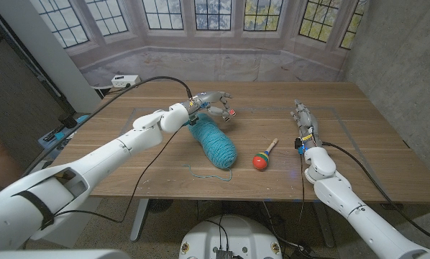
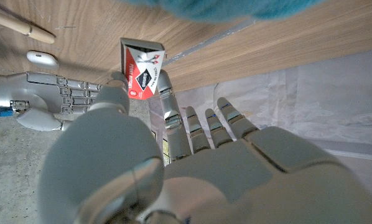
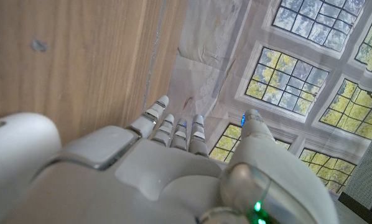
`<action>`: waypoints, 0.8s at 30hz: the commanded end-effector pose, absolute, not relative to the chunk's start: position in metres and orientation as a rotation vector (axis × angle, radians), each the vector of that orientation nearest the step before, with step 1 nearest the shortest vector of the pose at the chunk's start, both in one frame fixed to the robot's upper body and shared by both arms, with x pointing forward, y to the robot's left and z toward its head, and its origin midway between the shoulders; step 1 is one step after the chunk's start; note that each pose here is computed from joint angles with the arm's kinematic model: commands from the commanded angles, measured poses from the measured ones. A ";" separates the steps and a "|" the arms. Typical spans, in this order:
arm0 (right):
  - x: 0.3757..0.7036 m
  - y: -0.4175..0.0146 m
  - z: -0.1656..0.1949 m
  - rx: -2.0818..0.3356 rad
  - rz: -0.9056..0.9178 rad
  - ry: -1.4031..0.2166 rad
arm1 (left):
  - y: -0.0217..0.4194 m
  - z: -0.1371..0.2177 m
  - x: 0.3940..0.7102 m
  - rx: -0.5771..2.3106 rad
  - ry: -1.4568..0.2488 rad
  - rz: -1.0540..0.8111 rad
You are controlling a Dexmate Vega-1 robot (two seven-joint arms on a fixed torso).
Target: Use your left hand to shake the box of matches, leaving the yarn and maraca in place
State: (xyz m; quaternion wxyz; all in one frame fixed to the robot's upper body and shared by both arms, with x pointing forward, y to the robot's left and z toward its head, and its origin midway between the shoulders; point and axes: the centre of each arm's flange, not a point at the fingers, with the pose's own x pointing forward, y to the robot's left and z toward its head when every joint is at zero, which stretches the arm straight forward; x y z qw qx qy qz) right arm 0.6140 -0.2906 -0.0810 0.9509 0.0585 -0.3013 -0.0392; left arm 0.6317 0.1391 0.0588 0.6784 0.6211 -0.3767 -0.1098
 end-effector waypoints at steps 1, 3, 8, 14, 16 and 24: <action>0.618 -0.286 -0.081 0.132 -0.067 -0.611 | 0.163 0.077 0.630 1.407 -0.838 -0.168; 0.619 -0.285 -0.082 0.134 -0.064 -0.610 | 0.168 0.081 0.628 1.411 -0.836 -0.149; 0.619 -0.283 -0.084 0.147 -0.061 -0.610 | 0.182 0.089 0.623 1.422 -0.833 -0.102; 0.619 -0.282 -0.087 0.150 -0.054 -0.608 | 0.196 0.096 0.617 1.448 -0.823 -0.059; 0.619 -0.281 -0.087 0.151 -0.051 -0.607 | 0.199 0.097 0.614 1.472 -0.820 -0.042; 0.619 -0.279 -0.092 0.158 -0.042 -0.602 | 0.215 0.106 0.606 1.533 -0.806 0.017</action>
